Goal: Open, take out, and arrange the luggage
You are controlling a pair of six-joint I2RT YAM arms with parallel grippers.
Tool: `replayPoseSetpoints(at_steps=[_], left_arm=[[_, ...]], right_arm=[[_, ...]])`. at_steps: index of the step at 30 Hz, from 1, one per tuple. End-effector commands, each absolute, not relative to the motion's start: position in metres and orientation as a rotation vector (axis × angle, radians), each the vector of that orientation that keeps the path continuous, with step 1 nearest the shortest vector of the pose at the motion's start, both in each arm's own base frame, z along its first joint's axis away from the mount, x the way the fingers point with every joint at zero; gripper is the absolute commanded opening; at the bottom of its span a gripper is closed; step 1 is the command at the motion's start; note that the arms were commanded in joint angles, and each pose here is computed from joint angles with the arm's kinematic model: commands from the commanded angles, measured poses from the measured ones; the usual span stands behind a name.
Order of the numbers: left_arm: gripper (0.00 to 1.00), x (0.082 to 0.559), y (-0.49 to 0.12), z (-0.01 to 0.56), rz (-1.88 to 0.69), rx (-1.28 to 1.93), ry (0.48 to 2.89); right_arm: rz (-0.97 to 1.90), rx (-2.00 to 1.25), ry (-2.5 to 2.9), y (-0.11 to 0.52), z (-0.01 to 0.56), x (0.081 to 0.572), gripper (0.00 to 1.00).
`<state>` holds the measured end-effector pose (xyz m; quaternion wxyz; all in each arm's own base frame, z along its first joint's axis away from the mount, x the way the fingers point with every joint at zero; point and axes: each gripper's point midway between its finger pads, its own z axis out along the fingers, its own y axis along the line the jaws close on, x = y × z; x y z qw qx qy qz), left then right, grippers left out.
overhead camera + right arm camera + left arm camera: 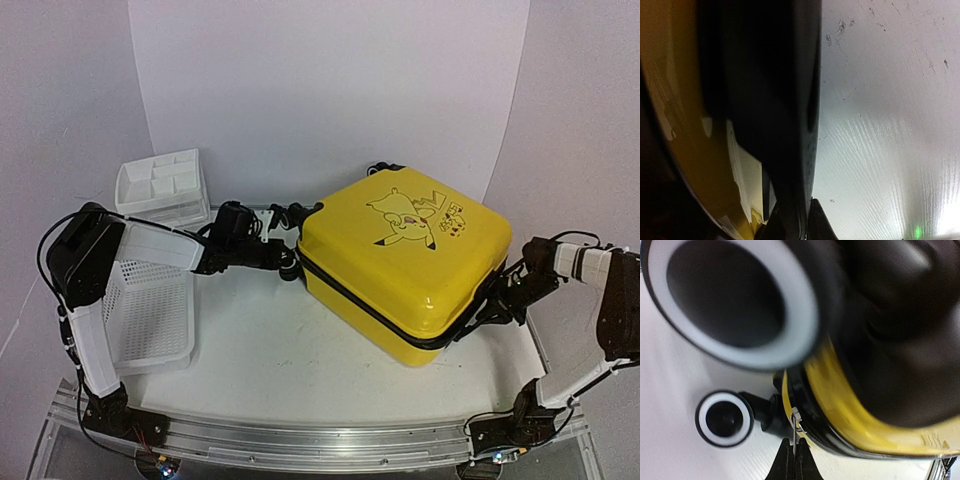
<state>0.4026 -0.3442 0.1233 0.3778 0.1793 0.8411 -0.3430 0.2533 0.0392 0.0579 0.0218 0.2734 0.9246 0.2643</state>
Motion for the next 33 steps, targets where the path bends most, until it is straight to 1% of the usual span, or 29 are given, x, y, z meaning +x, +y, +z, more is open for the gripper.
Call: replayPoseSetpoints(at_steps=[1, 3, 5, 9, 12, 13, 14, 15, 16, 17, 18, 19, 21, 23, 24, 25, 26, 27, 30, 33], left_arm=[[0.00, 0.469, -0.333, 0.173, -0.861, 0.394, 1.971], [0.00, 0.487, -0.332, 0.165, -0.871, 0.378, 1.978], [0.00, 0.500, -0.332, 0.165, -0.909, 0.363, 1.974], [0.00, 0.497, -0.345, 0.169, -0.956, 0.396, 1.956], [0.02, 0.497, -0.351, 0.165, -0.960, 0.398, 1.962], [0.03, 0.496, -0.350, 0.165, -0.957, 0.391, 1.965], [0.03, 0.496, -0.349, 0.163, -0.947, 0.381, 1.971], [0.04, 0.496, -0.346, 0.163, -0.934, 0.369, 1.973], [0.06, 0.495, -0.345, 0.165, -0.931, 0.365, 1.972], [0.10, 0.492, -0.343, 0.169, -0.933, 0.368, 1.968], [0.17, 0.488, -0.341, 0.174, -0.935, 0.374, 1.962], [0.27, 0.482, -0.339, 0.178, -0.934, 0.377, 1.958], [0.43, 0.466, -0.327, 0.180, -0.923, 0.367, 1.974], [0.55, 0.444, -0.317, 0.194, -0.929, 0.375, 1.968], [0.62, 0.432, -0.313, 0.197, -0.937, 0.389, 1.973], [0.75, 0.421, -0.308, 0.197, -0.942, 0.400, 1.991], [0.80, 0.410, -0.304, 0.200, -0.949, 0.415, 2.007], [0.83, 0.399, -0.301, 0.203, -0.954, 0.431, 2.021], [0.87, 0.374, -0.298, 0.223, -0.991, 0.507, 2.023], [0.88, 0.373, -0.300, 0.254, -0.967, 0.587, 2.011]], right_arm=[[0.723, 0.717, 2.933, 0.027, 0.055, 0.252, 0.00], [0.711, 0.705, 2.937, 0.025, 0.057, 0.255, 0.00], [0.778, 0.710, 2.913, 0.033, 0.064, 0.258, 0.00], [0.716, 0.644, 2.889, 0.046, 0.087, 0.253, 0.00], [0.762, 0.680, 2.811, 0.051, 0.113, 0.252, 0.03], [0.771, 0.683, 2.789, 0.051, 0.121, 0.252, 0.05], [0.771, 0.688, 2.773, 0.052, 0.127, 0.251, 0.11], [0.768, 0.694, 2.762, 0.052, 0.133, 0.250, 0.23], [0.762, 0.700, 2.752, 0.051, 0.138, 0.248, 0.31], [0.748, 0.694, 2.753, 0.050, 0.144, 0.245, 0.37], [0.721, 0.681, 2.756, 0.049, 0.149, 0.242, 0.45], [0.690, 0.664, 2.770, 0.046, 0.154, 0.237, 0.53], [0.606, 0.617, 2.792, 0.039, 0.165, 0.229, 0.64], [0.506, 0.555, 2.803, 0.031, 0.177, 0.220, 0.70], [0.473, 0.522, 2.793, 0.028, 0.184, 0.217, 0.72], [0.452, 0.490, 2.779, 0.027, 0.190, 0.216, 0.75], [0.441, 0.462, 2.764, 0.027, 0.197, 0.216, 0.77], [0.452, 0.431, 2.751, 0.031, 0.202, 0.218, 0.79], [0.524, 0.287, 2.739, 0.056, 0.220, 0.225, 0.81], [0.524, 0.073, 2.734, 0.090, 0.235, 0.226, 0.87]])
